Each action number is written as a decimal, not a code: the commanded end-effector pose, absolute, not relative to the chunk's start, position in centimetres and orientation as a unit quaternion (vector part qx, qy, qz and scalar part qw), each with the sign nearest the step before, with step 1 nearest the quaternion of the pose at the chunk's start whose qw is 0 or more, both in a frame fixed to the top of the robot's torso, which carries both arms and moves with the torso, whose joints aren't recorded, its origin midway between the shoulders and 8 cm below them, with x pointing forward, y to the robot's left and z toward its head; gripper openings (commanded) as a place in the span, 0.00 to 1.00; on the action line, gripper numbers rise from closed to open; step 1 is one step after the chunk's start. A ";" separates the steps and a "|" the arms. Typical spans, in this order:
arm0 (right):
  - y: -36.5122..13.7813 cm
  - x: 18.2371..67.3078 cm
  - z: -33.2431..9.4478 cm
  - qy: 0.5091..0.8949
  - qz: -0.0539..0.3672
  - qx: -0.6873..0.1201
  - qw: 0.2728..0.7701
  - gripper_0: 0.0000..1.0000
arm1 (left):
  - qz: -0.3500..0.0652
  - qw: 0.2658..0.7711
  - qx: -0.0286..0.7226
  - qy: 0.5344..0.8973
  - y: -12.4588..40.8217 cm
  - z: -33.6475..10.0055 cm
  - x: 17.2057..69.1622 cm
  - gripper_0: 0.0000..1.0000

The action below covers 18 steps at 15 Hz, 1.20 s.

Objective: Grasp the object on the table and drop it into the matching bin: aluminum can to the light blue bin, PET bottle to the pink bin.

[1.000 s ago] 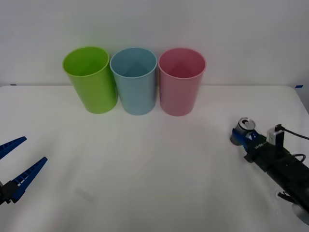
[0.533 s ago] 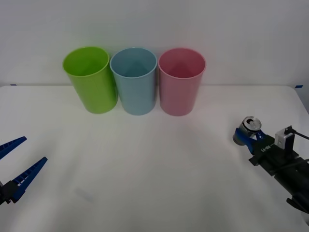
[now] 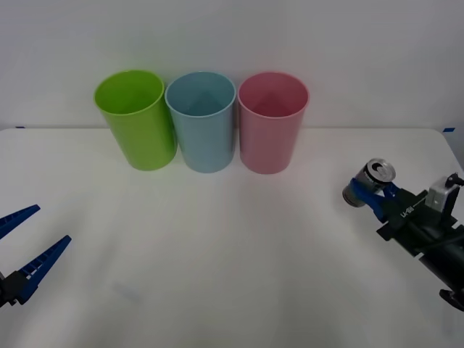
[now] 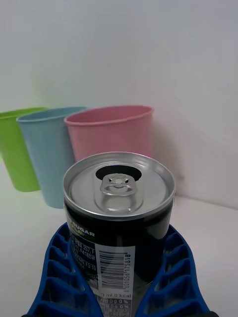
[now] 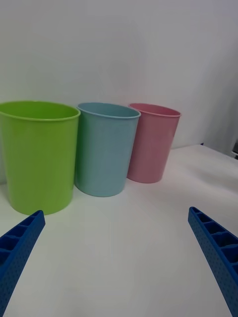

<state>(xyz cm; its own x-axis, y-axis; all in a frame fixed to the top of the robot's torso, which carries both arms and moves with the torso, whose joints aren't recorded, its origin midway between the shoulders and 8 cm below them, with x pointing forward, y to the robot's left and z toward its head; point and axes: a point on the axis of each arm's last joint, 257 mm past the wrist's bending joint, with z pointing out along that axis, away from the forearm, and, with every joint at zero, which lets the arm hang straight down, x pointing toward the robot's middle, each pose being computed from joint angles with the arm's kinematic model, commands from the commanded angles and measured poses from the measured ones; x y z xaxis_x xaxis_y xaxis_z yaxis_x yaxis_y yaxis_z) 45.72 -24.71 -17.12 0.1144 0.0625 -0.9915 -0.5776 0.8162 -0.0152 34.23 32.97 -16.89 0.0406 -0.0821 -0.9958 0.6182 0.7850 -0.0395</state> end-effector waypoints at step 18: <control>-9.7 52.7 -1.6 0.535 0.355 -0.341 0.687 0.00 | -0.253 0.691 0.208 0.645 33.0 -16.9 34.2 1.00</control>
